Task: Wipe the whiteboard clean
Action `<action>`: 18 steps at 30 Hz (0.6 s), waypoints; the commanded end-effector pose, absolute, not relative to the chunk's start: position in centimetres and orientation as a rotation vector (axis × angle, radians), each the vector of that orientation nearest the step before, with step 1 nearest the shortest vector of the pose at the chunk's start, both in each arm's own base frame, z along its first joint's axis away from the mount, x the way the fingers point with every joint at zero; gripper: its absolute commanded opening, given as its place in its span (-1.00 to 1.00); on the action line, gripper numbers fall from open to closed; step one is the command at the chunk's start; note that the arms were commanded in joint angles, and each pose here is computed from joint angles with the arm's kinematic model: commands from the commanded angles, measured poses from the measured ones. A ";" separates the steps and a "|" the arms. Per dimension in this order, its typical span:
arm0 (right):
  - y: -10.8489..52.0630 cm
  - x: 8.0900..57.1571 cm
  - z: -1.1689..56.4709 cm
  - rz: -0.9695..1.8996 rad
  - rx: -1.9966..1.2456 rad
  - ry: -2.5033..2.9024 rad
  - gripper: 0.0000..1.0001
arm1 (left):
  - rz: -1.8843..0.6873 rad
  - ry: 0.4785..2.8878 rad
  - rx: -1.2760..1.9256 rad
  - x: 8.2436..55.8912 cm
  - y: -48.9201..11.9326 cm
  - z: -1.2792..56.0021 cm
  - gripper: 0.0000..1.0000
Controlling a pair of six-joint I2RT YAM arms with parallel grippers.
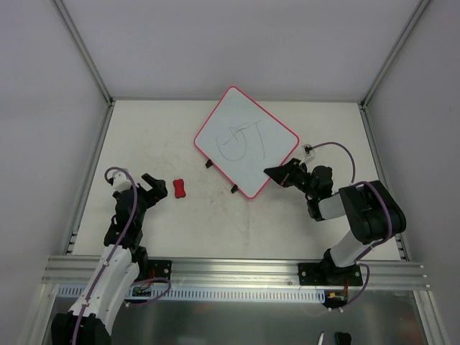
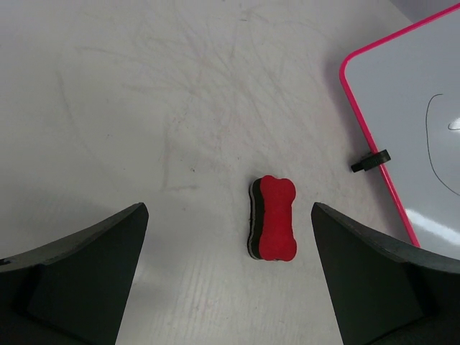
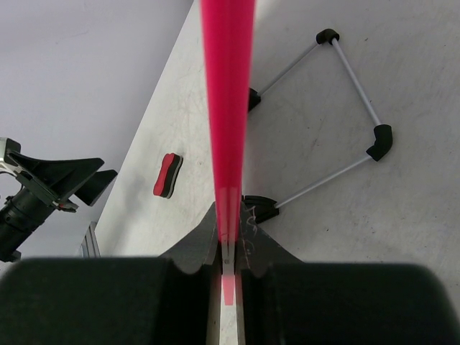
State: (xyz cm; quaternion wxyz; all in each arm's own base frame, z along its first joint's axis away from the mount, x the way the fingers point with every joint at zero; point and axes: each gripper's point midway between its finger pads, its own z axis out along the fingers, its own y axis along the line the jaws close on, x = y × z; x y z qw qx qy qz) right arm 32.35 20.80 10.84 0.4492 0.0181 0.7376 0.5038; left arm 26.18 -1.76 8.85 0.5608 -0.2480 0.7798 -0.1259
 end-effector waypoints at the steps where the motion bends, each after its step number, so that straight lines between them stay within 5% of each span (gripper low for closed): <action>1: 21.1 33.2 17.8 1.229 -0.145 1.518 -0.99 | -0.346 1.779 -0.579 27.5 -2.3 12.5 0.98; 18: 21.2 33.3 17.7 1.245 -0.146 1.524 -1.00 | -0.144 2.218 -0.616 27.7 -3.2 11.3 0.98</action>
